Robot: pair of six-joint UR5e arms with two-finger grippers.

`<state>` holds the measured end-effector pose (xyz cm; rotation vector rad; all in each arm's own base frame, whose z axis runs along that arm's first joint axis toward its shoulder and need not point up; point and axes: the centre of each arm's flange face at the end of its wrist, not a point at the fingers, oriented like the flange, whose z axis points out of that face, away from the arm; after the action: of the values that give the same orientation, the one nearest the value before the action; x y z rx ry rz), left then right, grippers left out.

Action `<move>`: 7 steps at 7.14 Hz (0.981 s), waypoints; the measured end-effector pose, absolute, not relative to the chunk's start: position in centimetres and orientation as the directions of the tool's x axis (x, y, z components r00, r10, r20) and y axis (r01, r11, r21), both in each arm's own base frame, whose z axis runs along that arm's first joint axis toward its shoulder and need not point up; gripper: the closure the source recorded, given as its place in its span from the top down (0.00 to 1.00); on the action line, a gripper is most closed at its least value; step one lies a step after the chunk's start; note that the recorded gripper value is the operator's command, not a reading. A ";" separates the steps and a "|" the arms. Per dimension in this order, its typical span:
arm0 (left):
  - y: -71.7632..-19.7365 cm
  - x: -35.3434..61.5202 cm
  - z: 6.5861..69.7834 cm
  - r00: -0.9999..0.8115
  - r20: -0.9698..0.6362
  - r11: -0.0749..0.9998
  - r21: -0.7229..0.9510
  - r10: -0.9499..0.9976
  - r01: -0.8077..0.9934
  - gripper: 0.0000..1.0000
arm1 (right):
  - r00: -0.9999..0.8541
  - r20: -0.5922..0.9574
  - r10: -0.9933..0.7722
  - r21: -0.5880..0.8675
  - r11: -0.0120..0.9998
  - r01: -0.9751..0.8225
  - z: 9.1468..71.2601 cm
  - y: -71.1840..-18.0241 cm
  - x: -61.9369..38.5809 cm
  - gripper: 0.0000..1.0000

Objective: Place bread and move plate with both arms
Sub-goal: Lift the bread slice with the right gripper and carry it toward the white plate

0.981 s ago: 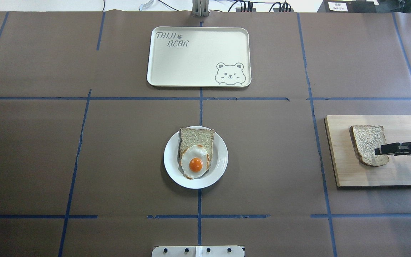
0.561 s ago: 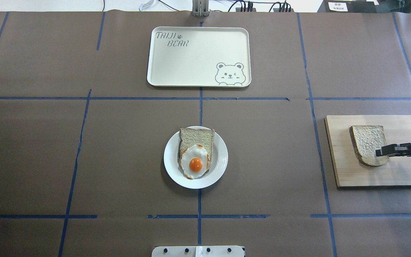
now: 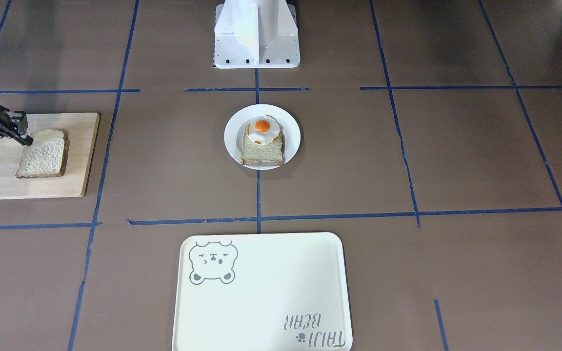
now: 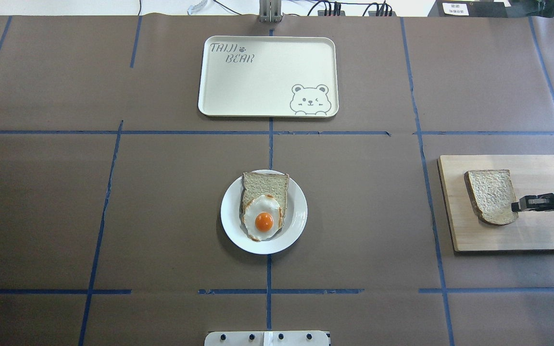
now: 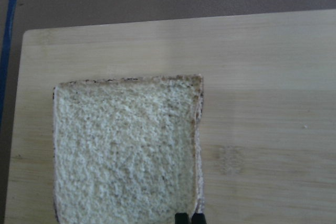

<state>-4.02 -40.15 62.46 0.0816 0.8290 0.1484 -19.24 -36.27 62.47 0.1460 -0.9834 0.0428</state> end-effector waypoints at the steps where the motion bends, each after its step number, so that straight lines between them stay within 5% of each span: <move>1: -40.2 -4.0 62.4 0.666 -0.728 0.986 0.131 0.164 -0.099 1.00 | 0.551 0.834 -0.033 0.107 0.989 -0.102 62.2 -36.3 -19.2 0.00; 7: -40.2 -4.0 62.4 0.665 -0.729 0.987 0.129 0.161 -0.097 1.00 | 0.427 0.896 -0.123 0.166 0.984 -0.064 53.9 -36.4 -19.7 0.00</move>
<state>-4.01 -40.19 62.35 0.0813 0.8304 0.1460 -19.69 -36.45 53.93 0.1849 -1.1313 -0.0371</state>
